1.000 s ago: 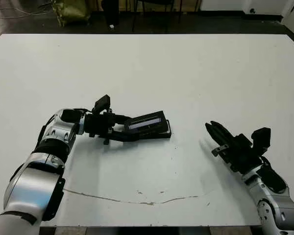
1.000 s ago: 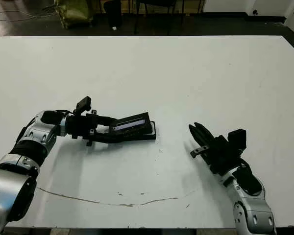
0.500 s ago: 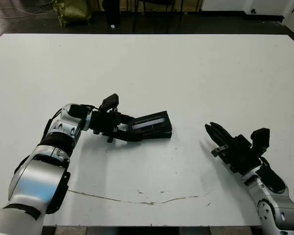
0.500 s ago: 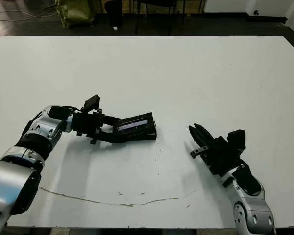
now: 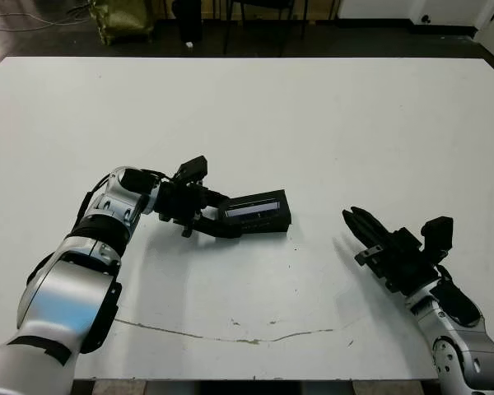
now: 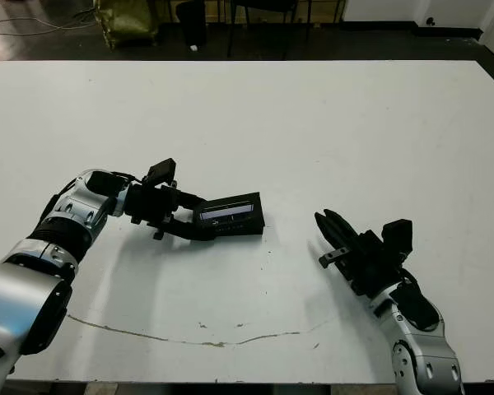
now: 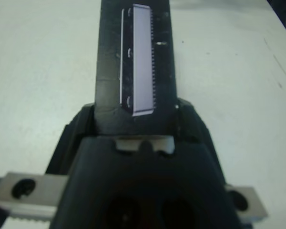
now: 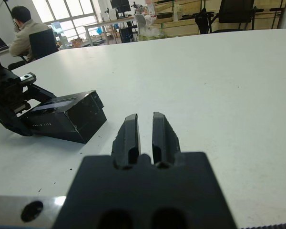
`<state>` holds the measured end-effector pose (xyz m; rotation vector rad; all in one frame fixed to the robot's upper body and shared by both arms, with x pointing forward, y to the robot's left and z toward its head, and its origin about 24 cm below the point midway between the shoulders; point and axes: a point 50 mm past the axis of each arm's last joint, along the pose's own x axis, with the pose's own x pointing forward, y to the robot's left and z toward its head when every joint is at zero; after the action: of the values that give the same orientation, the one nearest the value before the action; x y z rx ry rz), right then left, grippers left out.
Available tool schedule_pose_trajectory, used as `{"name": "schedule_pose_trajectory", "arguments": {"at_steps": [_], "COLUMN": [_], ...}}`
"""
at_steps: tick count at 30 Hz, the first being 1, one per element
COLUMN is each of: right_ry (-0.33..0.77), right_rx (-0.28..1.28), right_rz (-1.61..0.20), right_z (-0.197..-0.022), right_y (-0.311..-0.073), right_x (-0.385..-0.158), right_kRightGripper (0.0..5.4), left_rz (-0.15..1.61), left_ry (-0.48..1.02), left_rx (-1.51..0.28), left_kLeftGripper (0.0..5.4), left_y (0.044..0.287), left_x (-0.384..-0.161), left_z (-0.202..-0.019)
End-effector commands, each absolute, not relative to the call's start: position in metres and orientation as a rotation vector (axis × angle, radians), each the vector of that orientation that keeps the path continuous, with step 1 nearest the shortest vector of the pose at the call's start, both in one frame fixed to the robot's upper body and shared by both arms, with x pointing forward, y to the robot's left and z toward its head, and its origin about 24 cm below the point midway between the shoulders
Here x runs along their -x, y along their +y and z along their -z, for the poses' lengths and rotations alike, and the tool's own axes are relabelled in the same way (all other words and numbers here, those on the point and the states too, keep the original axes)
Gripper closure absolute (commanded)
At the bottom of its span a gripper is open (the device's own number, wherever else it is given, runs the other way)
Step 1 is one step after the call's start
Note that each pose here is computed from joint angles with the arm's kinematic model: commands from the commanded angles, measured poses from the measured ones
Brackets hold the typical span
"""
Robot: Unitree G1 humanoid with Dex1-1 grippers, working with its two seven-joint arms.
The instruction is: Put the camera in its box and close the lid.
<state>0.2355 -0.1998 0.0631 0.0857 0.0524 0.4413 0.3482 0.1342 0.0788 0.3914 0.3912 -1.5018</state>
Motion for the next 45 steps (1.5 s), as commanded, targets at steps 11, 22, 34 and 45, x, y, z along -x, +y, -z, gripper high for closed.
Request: {"name": "schedule_pose_trajectory", "arguments": {"at_steps": [11, 22, 34, 45], "right_ry": [0.086, 0.09, 0.076, 0.087], "right_rx": [-0.073, -0.096, -0.109, -0.109], "right_rz": [-0.435, -0.447, -0.46, -0.459], "right_z": [-0.052, -0.049, -0.049, -0.048], "right_y": [-0.204, -0.205, -0.203, -0.204], "right_x": [-0.234, -0.234, -0.234, -0.235], "right_kRightGripper": [5.4, 5.4, 5.4, 5.4], "left_rz": [1.54, 1.571, 1.655, 1.649], "left_ry": [0.445, 0.481, 0.471, 0.444], "left_rx": [-0.483, -0.519, -0.659, -0.658], "left_kLeftGripper": [3.17, 3.17, 2.07, 0.01], "left_y": [0.115, 0.107, 0.116, 0.124], "left_x": [-0.354, -0.353, -0.344, -0.338], "left_z": [-0.086, -0.084, -0.072, -0.063]}}
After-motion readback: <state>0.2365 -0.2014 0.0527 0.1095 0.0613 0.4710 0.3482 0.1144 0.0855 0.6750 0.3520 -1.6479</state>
